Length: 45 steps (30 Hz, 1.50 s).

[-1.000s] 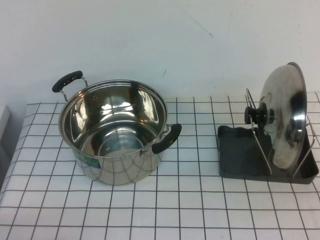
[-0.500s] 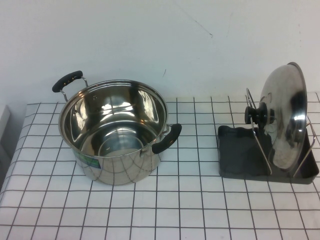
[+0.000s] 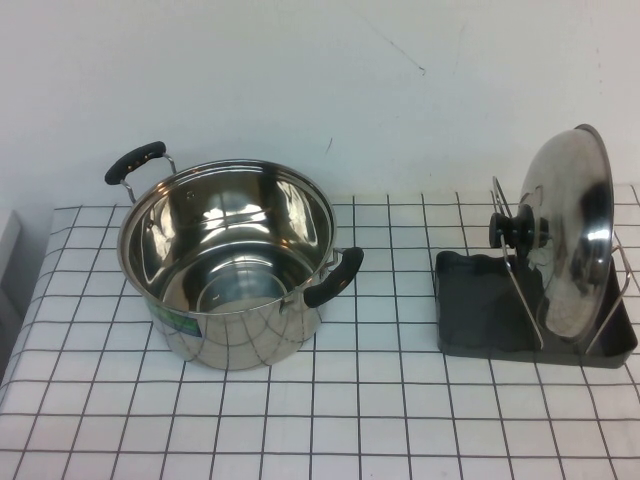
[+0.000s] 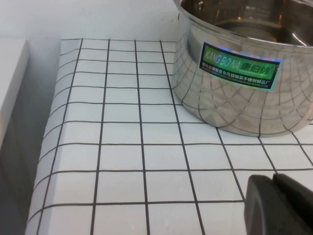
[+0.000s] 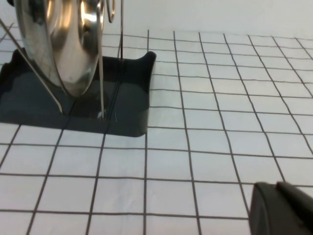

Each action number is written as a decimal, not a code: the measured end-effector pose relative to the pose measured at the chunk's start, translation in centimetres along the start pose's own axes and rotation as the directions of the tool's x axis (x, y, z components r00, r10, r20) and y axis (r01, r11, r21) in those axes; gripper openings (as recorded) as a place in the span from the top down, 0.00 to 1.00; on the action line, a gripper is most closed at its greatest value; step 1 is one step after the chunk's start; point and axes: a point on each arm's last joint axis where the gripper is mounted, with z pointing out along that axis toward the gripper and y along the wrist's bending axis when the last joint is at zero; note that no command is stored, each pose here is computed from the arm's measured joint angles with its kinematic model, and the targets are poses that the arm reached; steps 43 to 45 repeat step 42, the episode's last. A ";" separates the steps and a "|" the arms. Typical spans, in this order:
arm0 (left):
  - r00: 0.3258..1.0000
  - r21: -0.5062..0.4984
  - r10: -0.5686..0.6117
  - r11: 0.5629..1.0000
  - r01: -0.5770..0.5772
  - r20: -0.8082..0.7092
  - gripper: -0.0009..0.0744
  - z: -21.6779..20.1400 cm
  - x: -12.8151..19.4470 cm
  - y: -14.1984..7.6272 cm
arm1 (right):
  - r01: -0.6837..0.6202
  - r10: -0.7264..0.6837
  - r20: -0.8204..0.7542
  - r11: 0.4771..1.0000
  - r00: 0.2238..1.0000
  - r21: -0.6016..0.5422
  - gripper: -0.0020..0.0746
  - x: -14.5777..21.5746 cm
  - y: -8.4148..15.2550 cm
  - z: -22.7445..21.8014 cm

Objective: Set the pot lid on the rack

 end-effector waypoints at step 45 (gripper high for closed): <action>1.000 0.000 -0.001 1.000 0.001 -0.001 0.99 0.0 0.0 0.0 | -0.007 0.007 0.000 1.000 1.000 0.000 0.98 0.0 0.0 0.0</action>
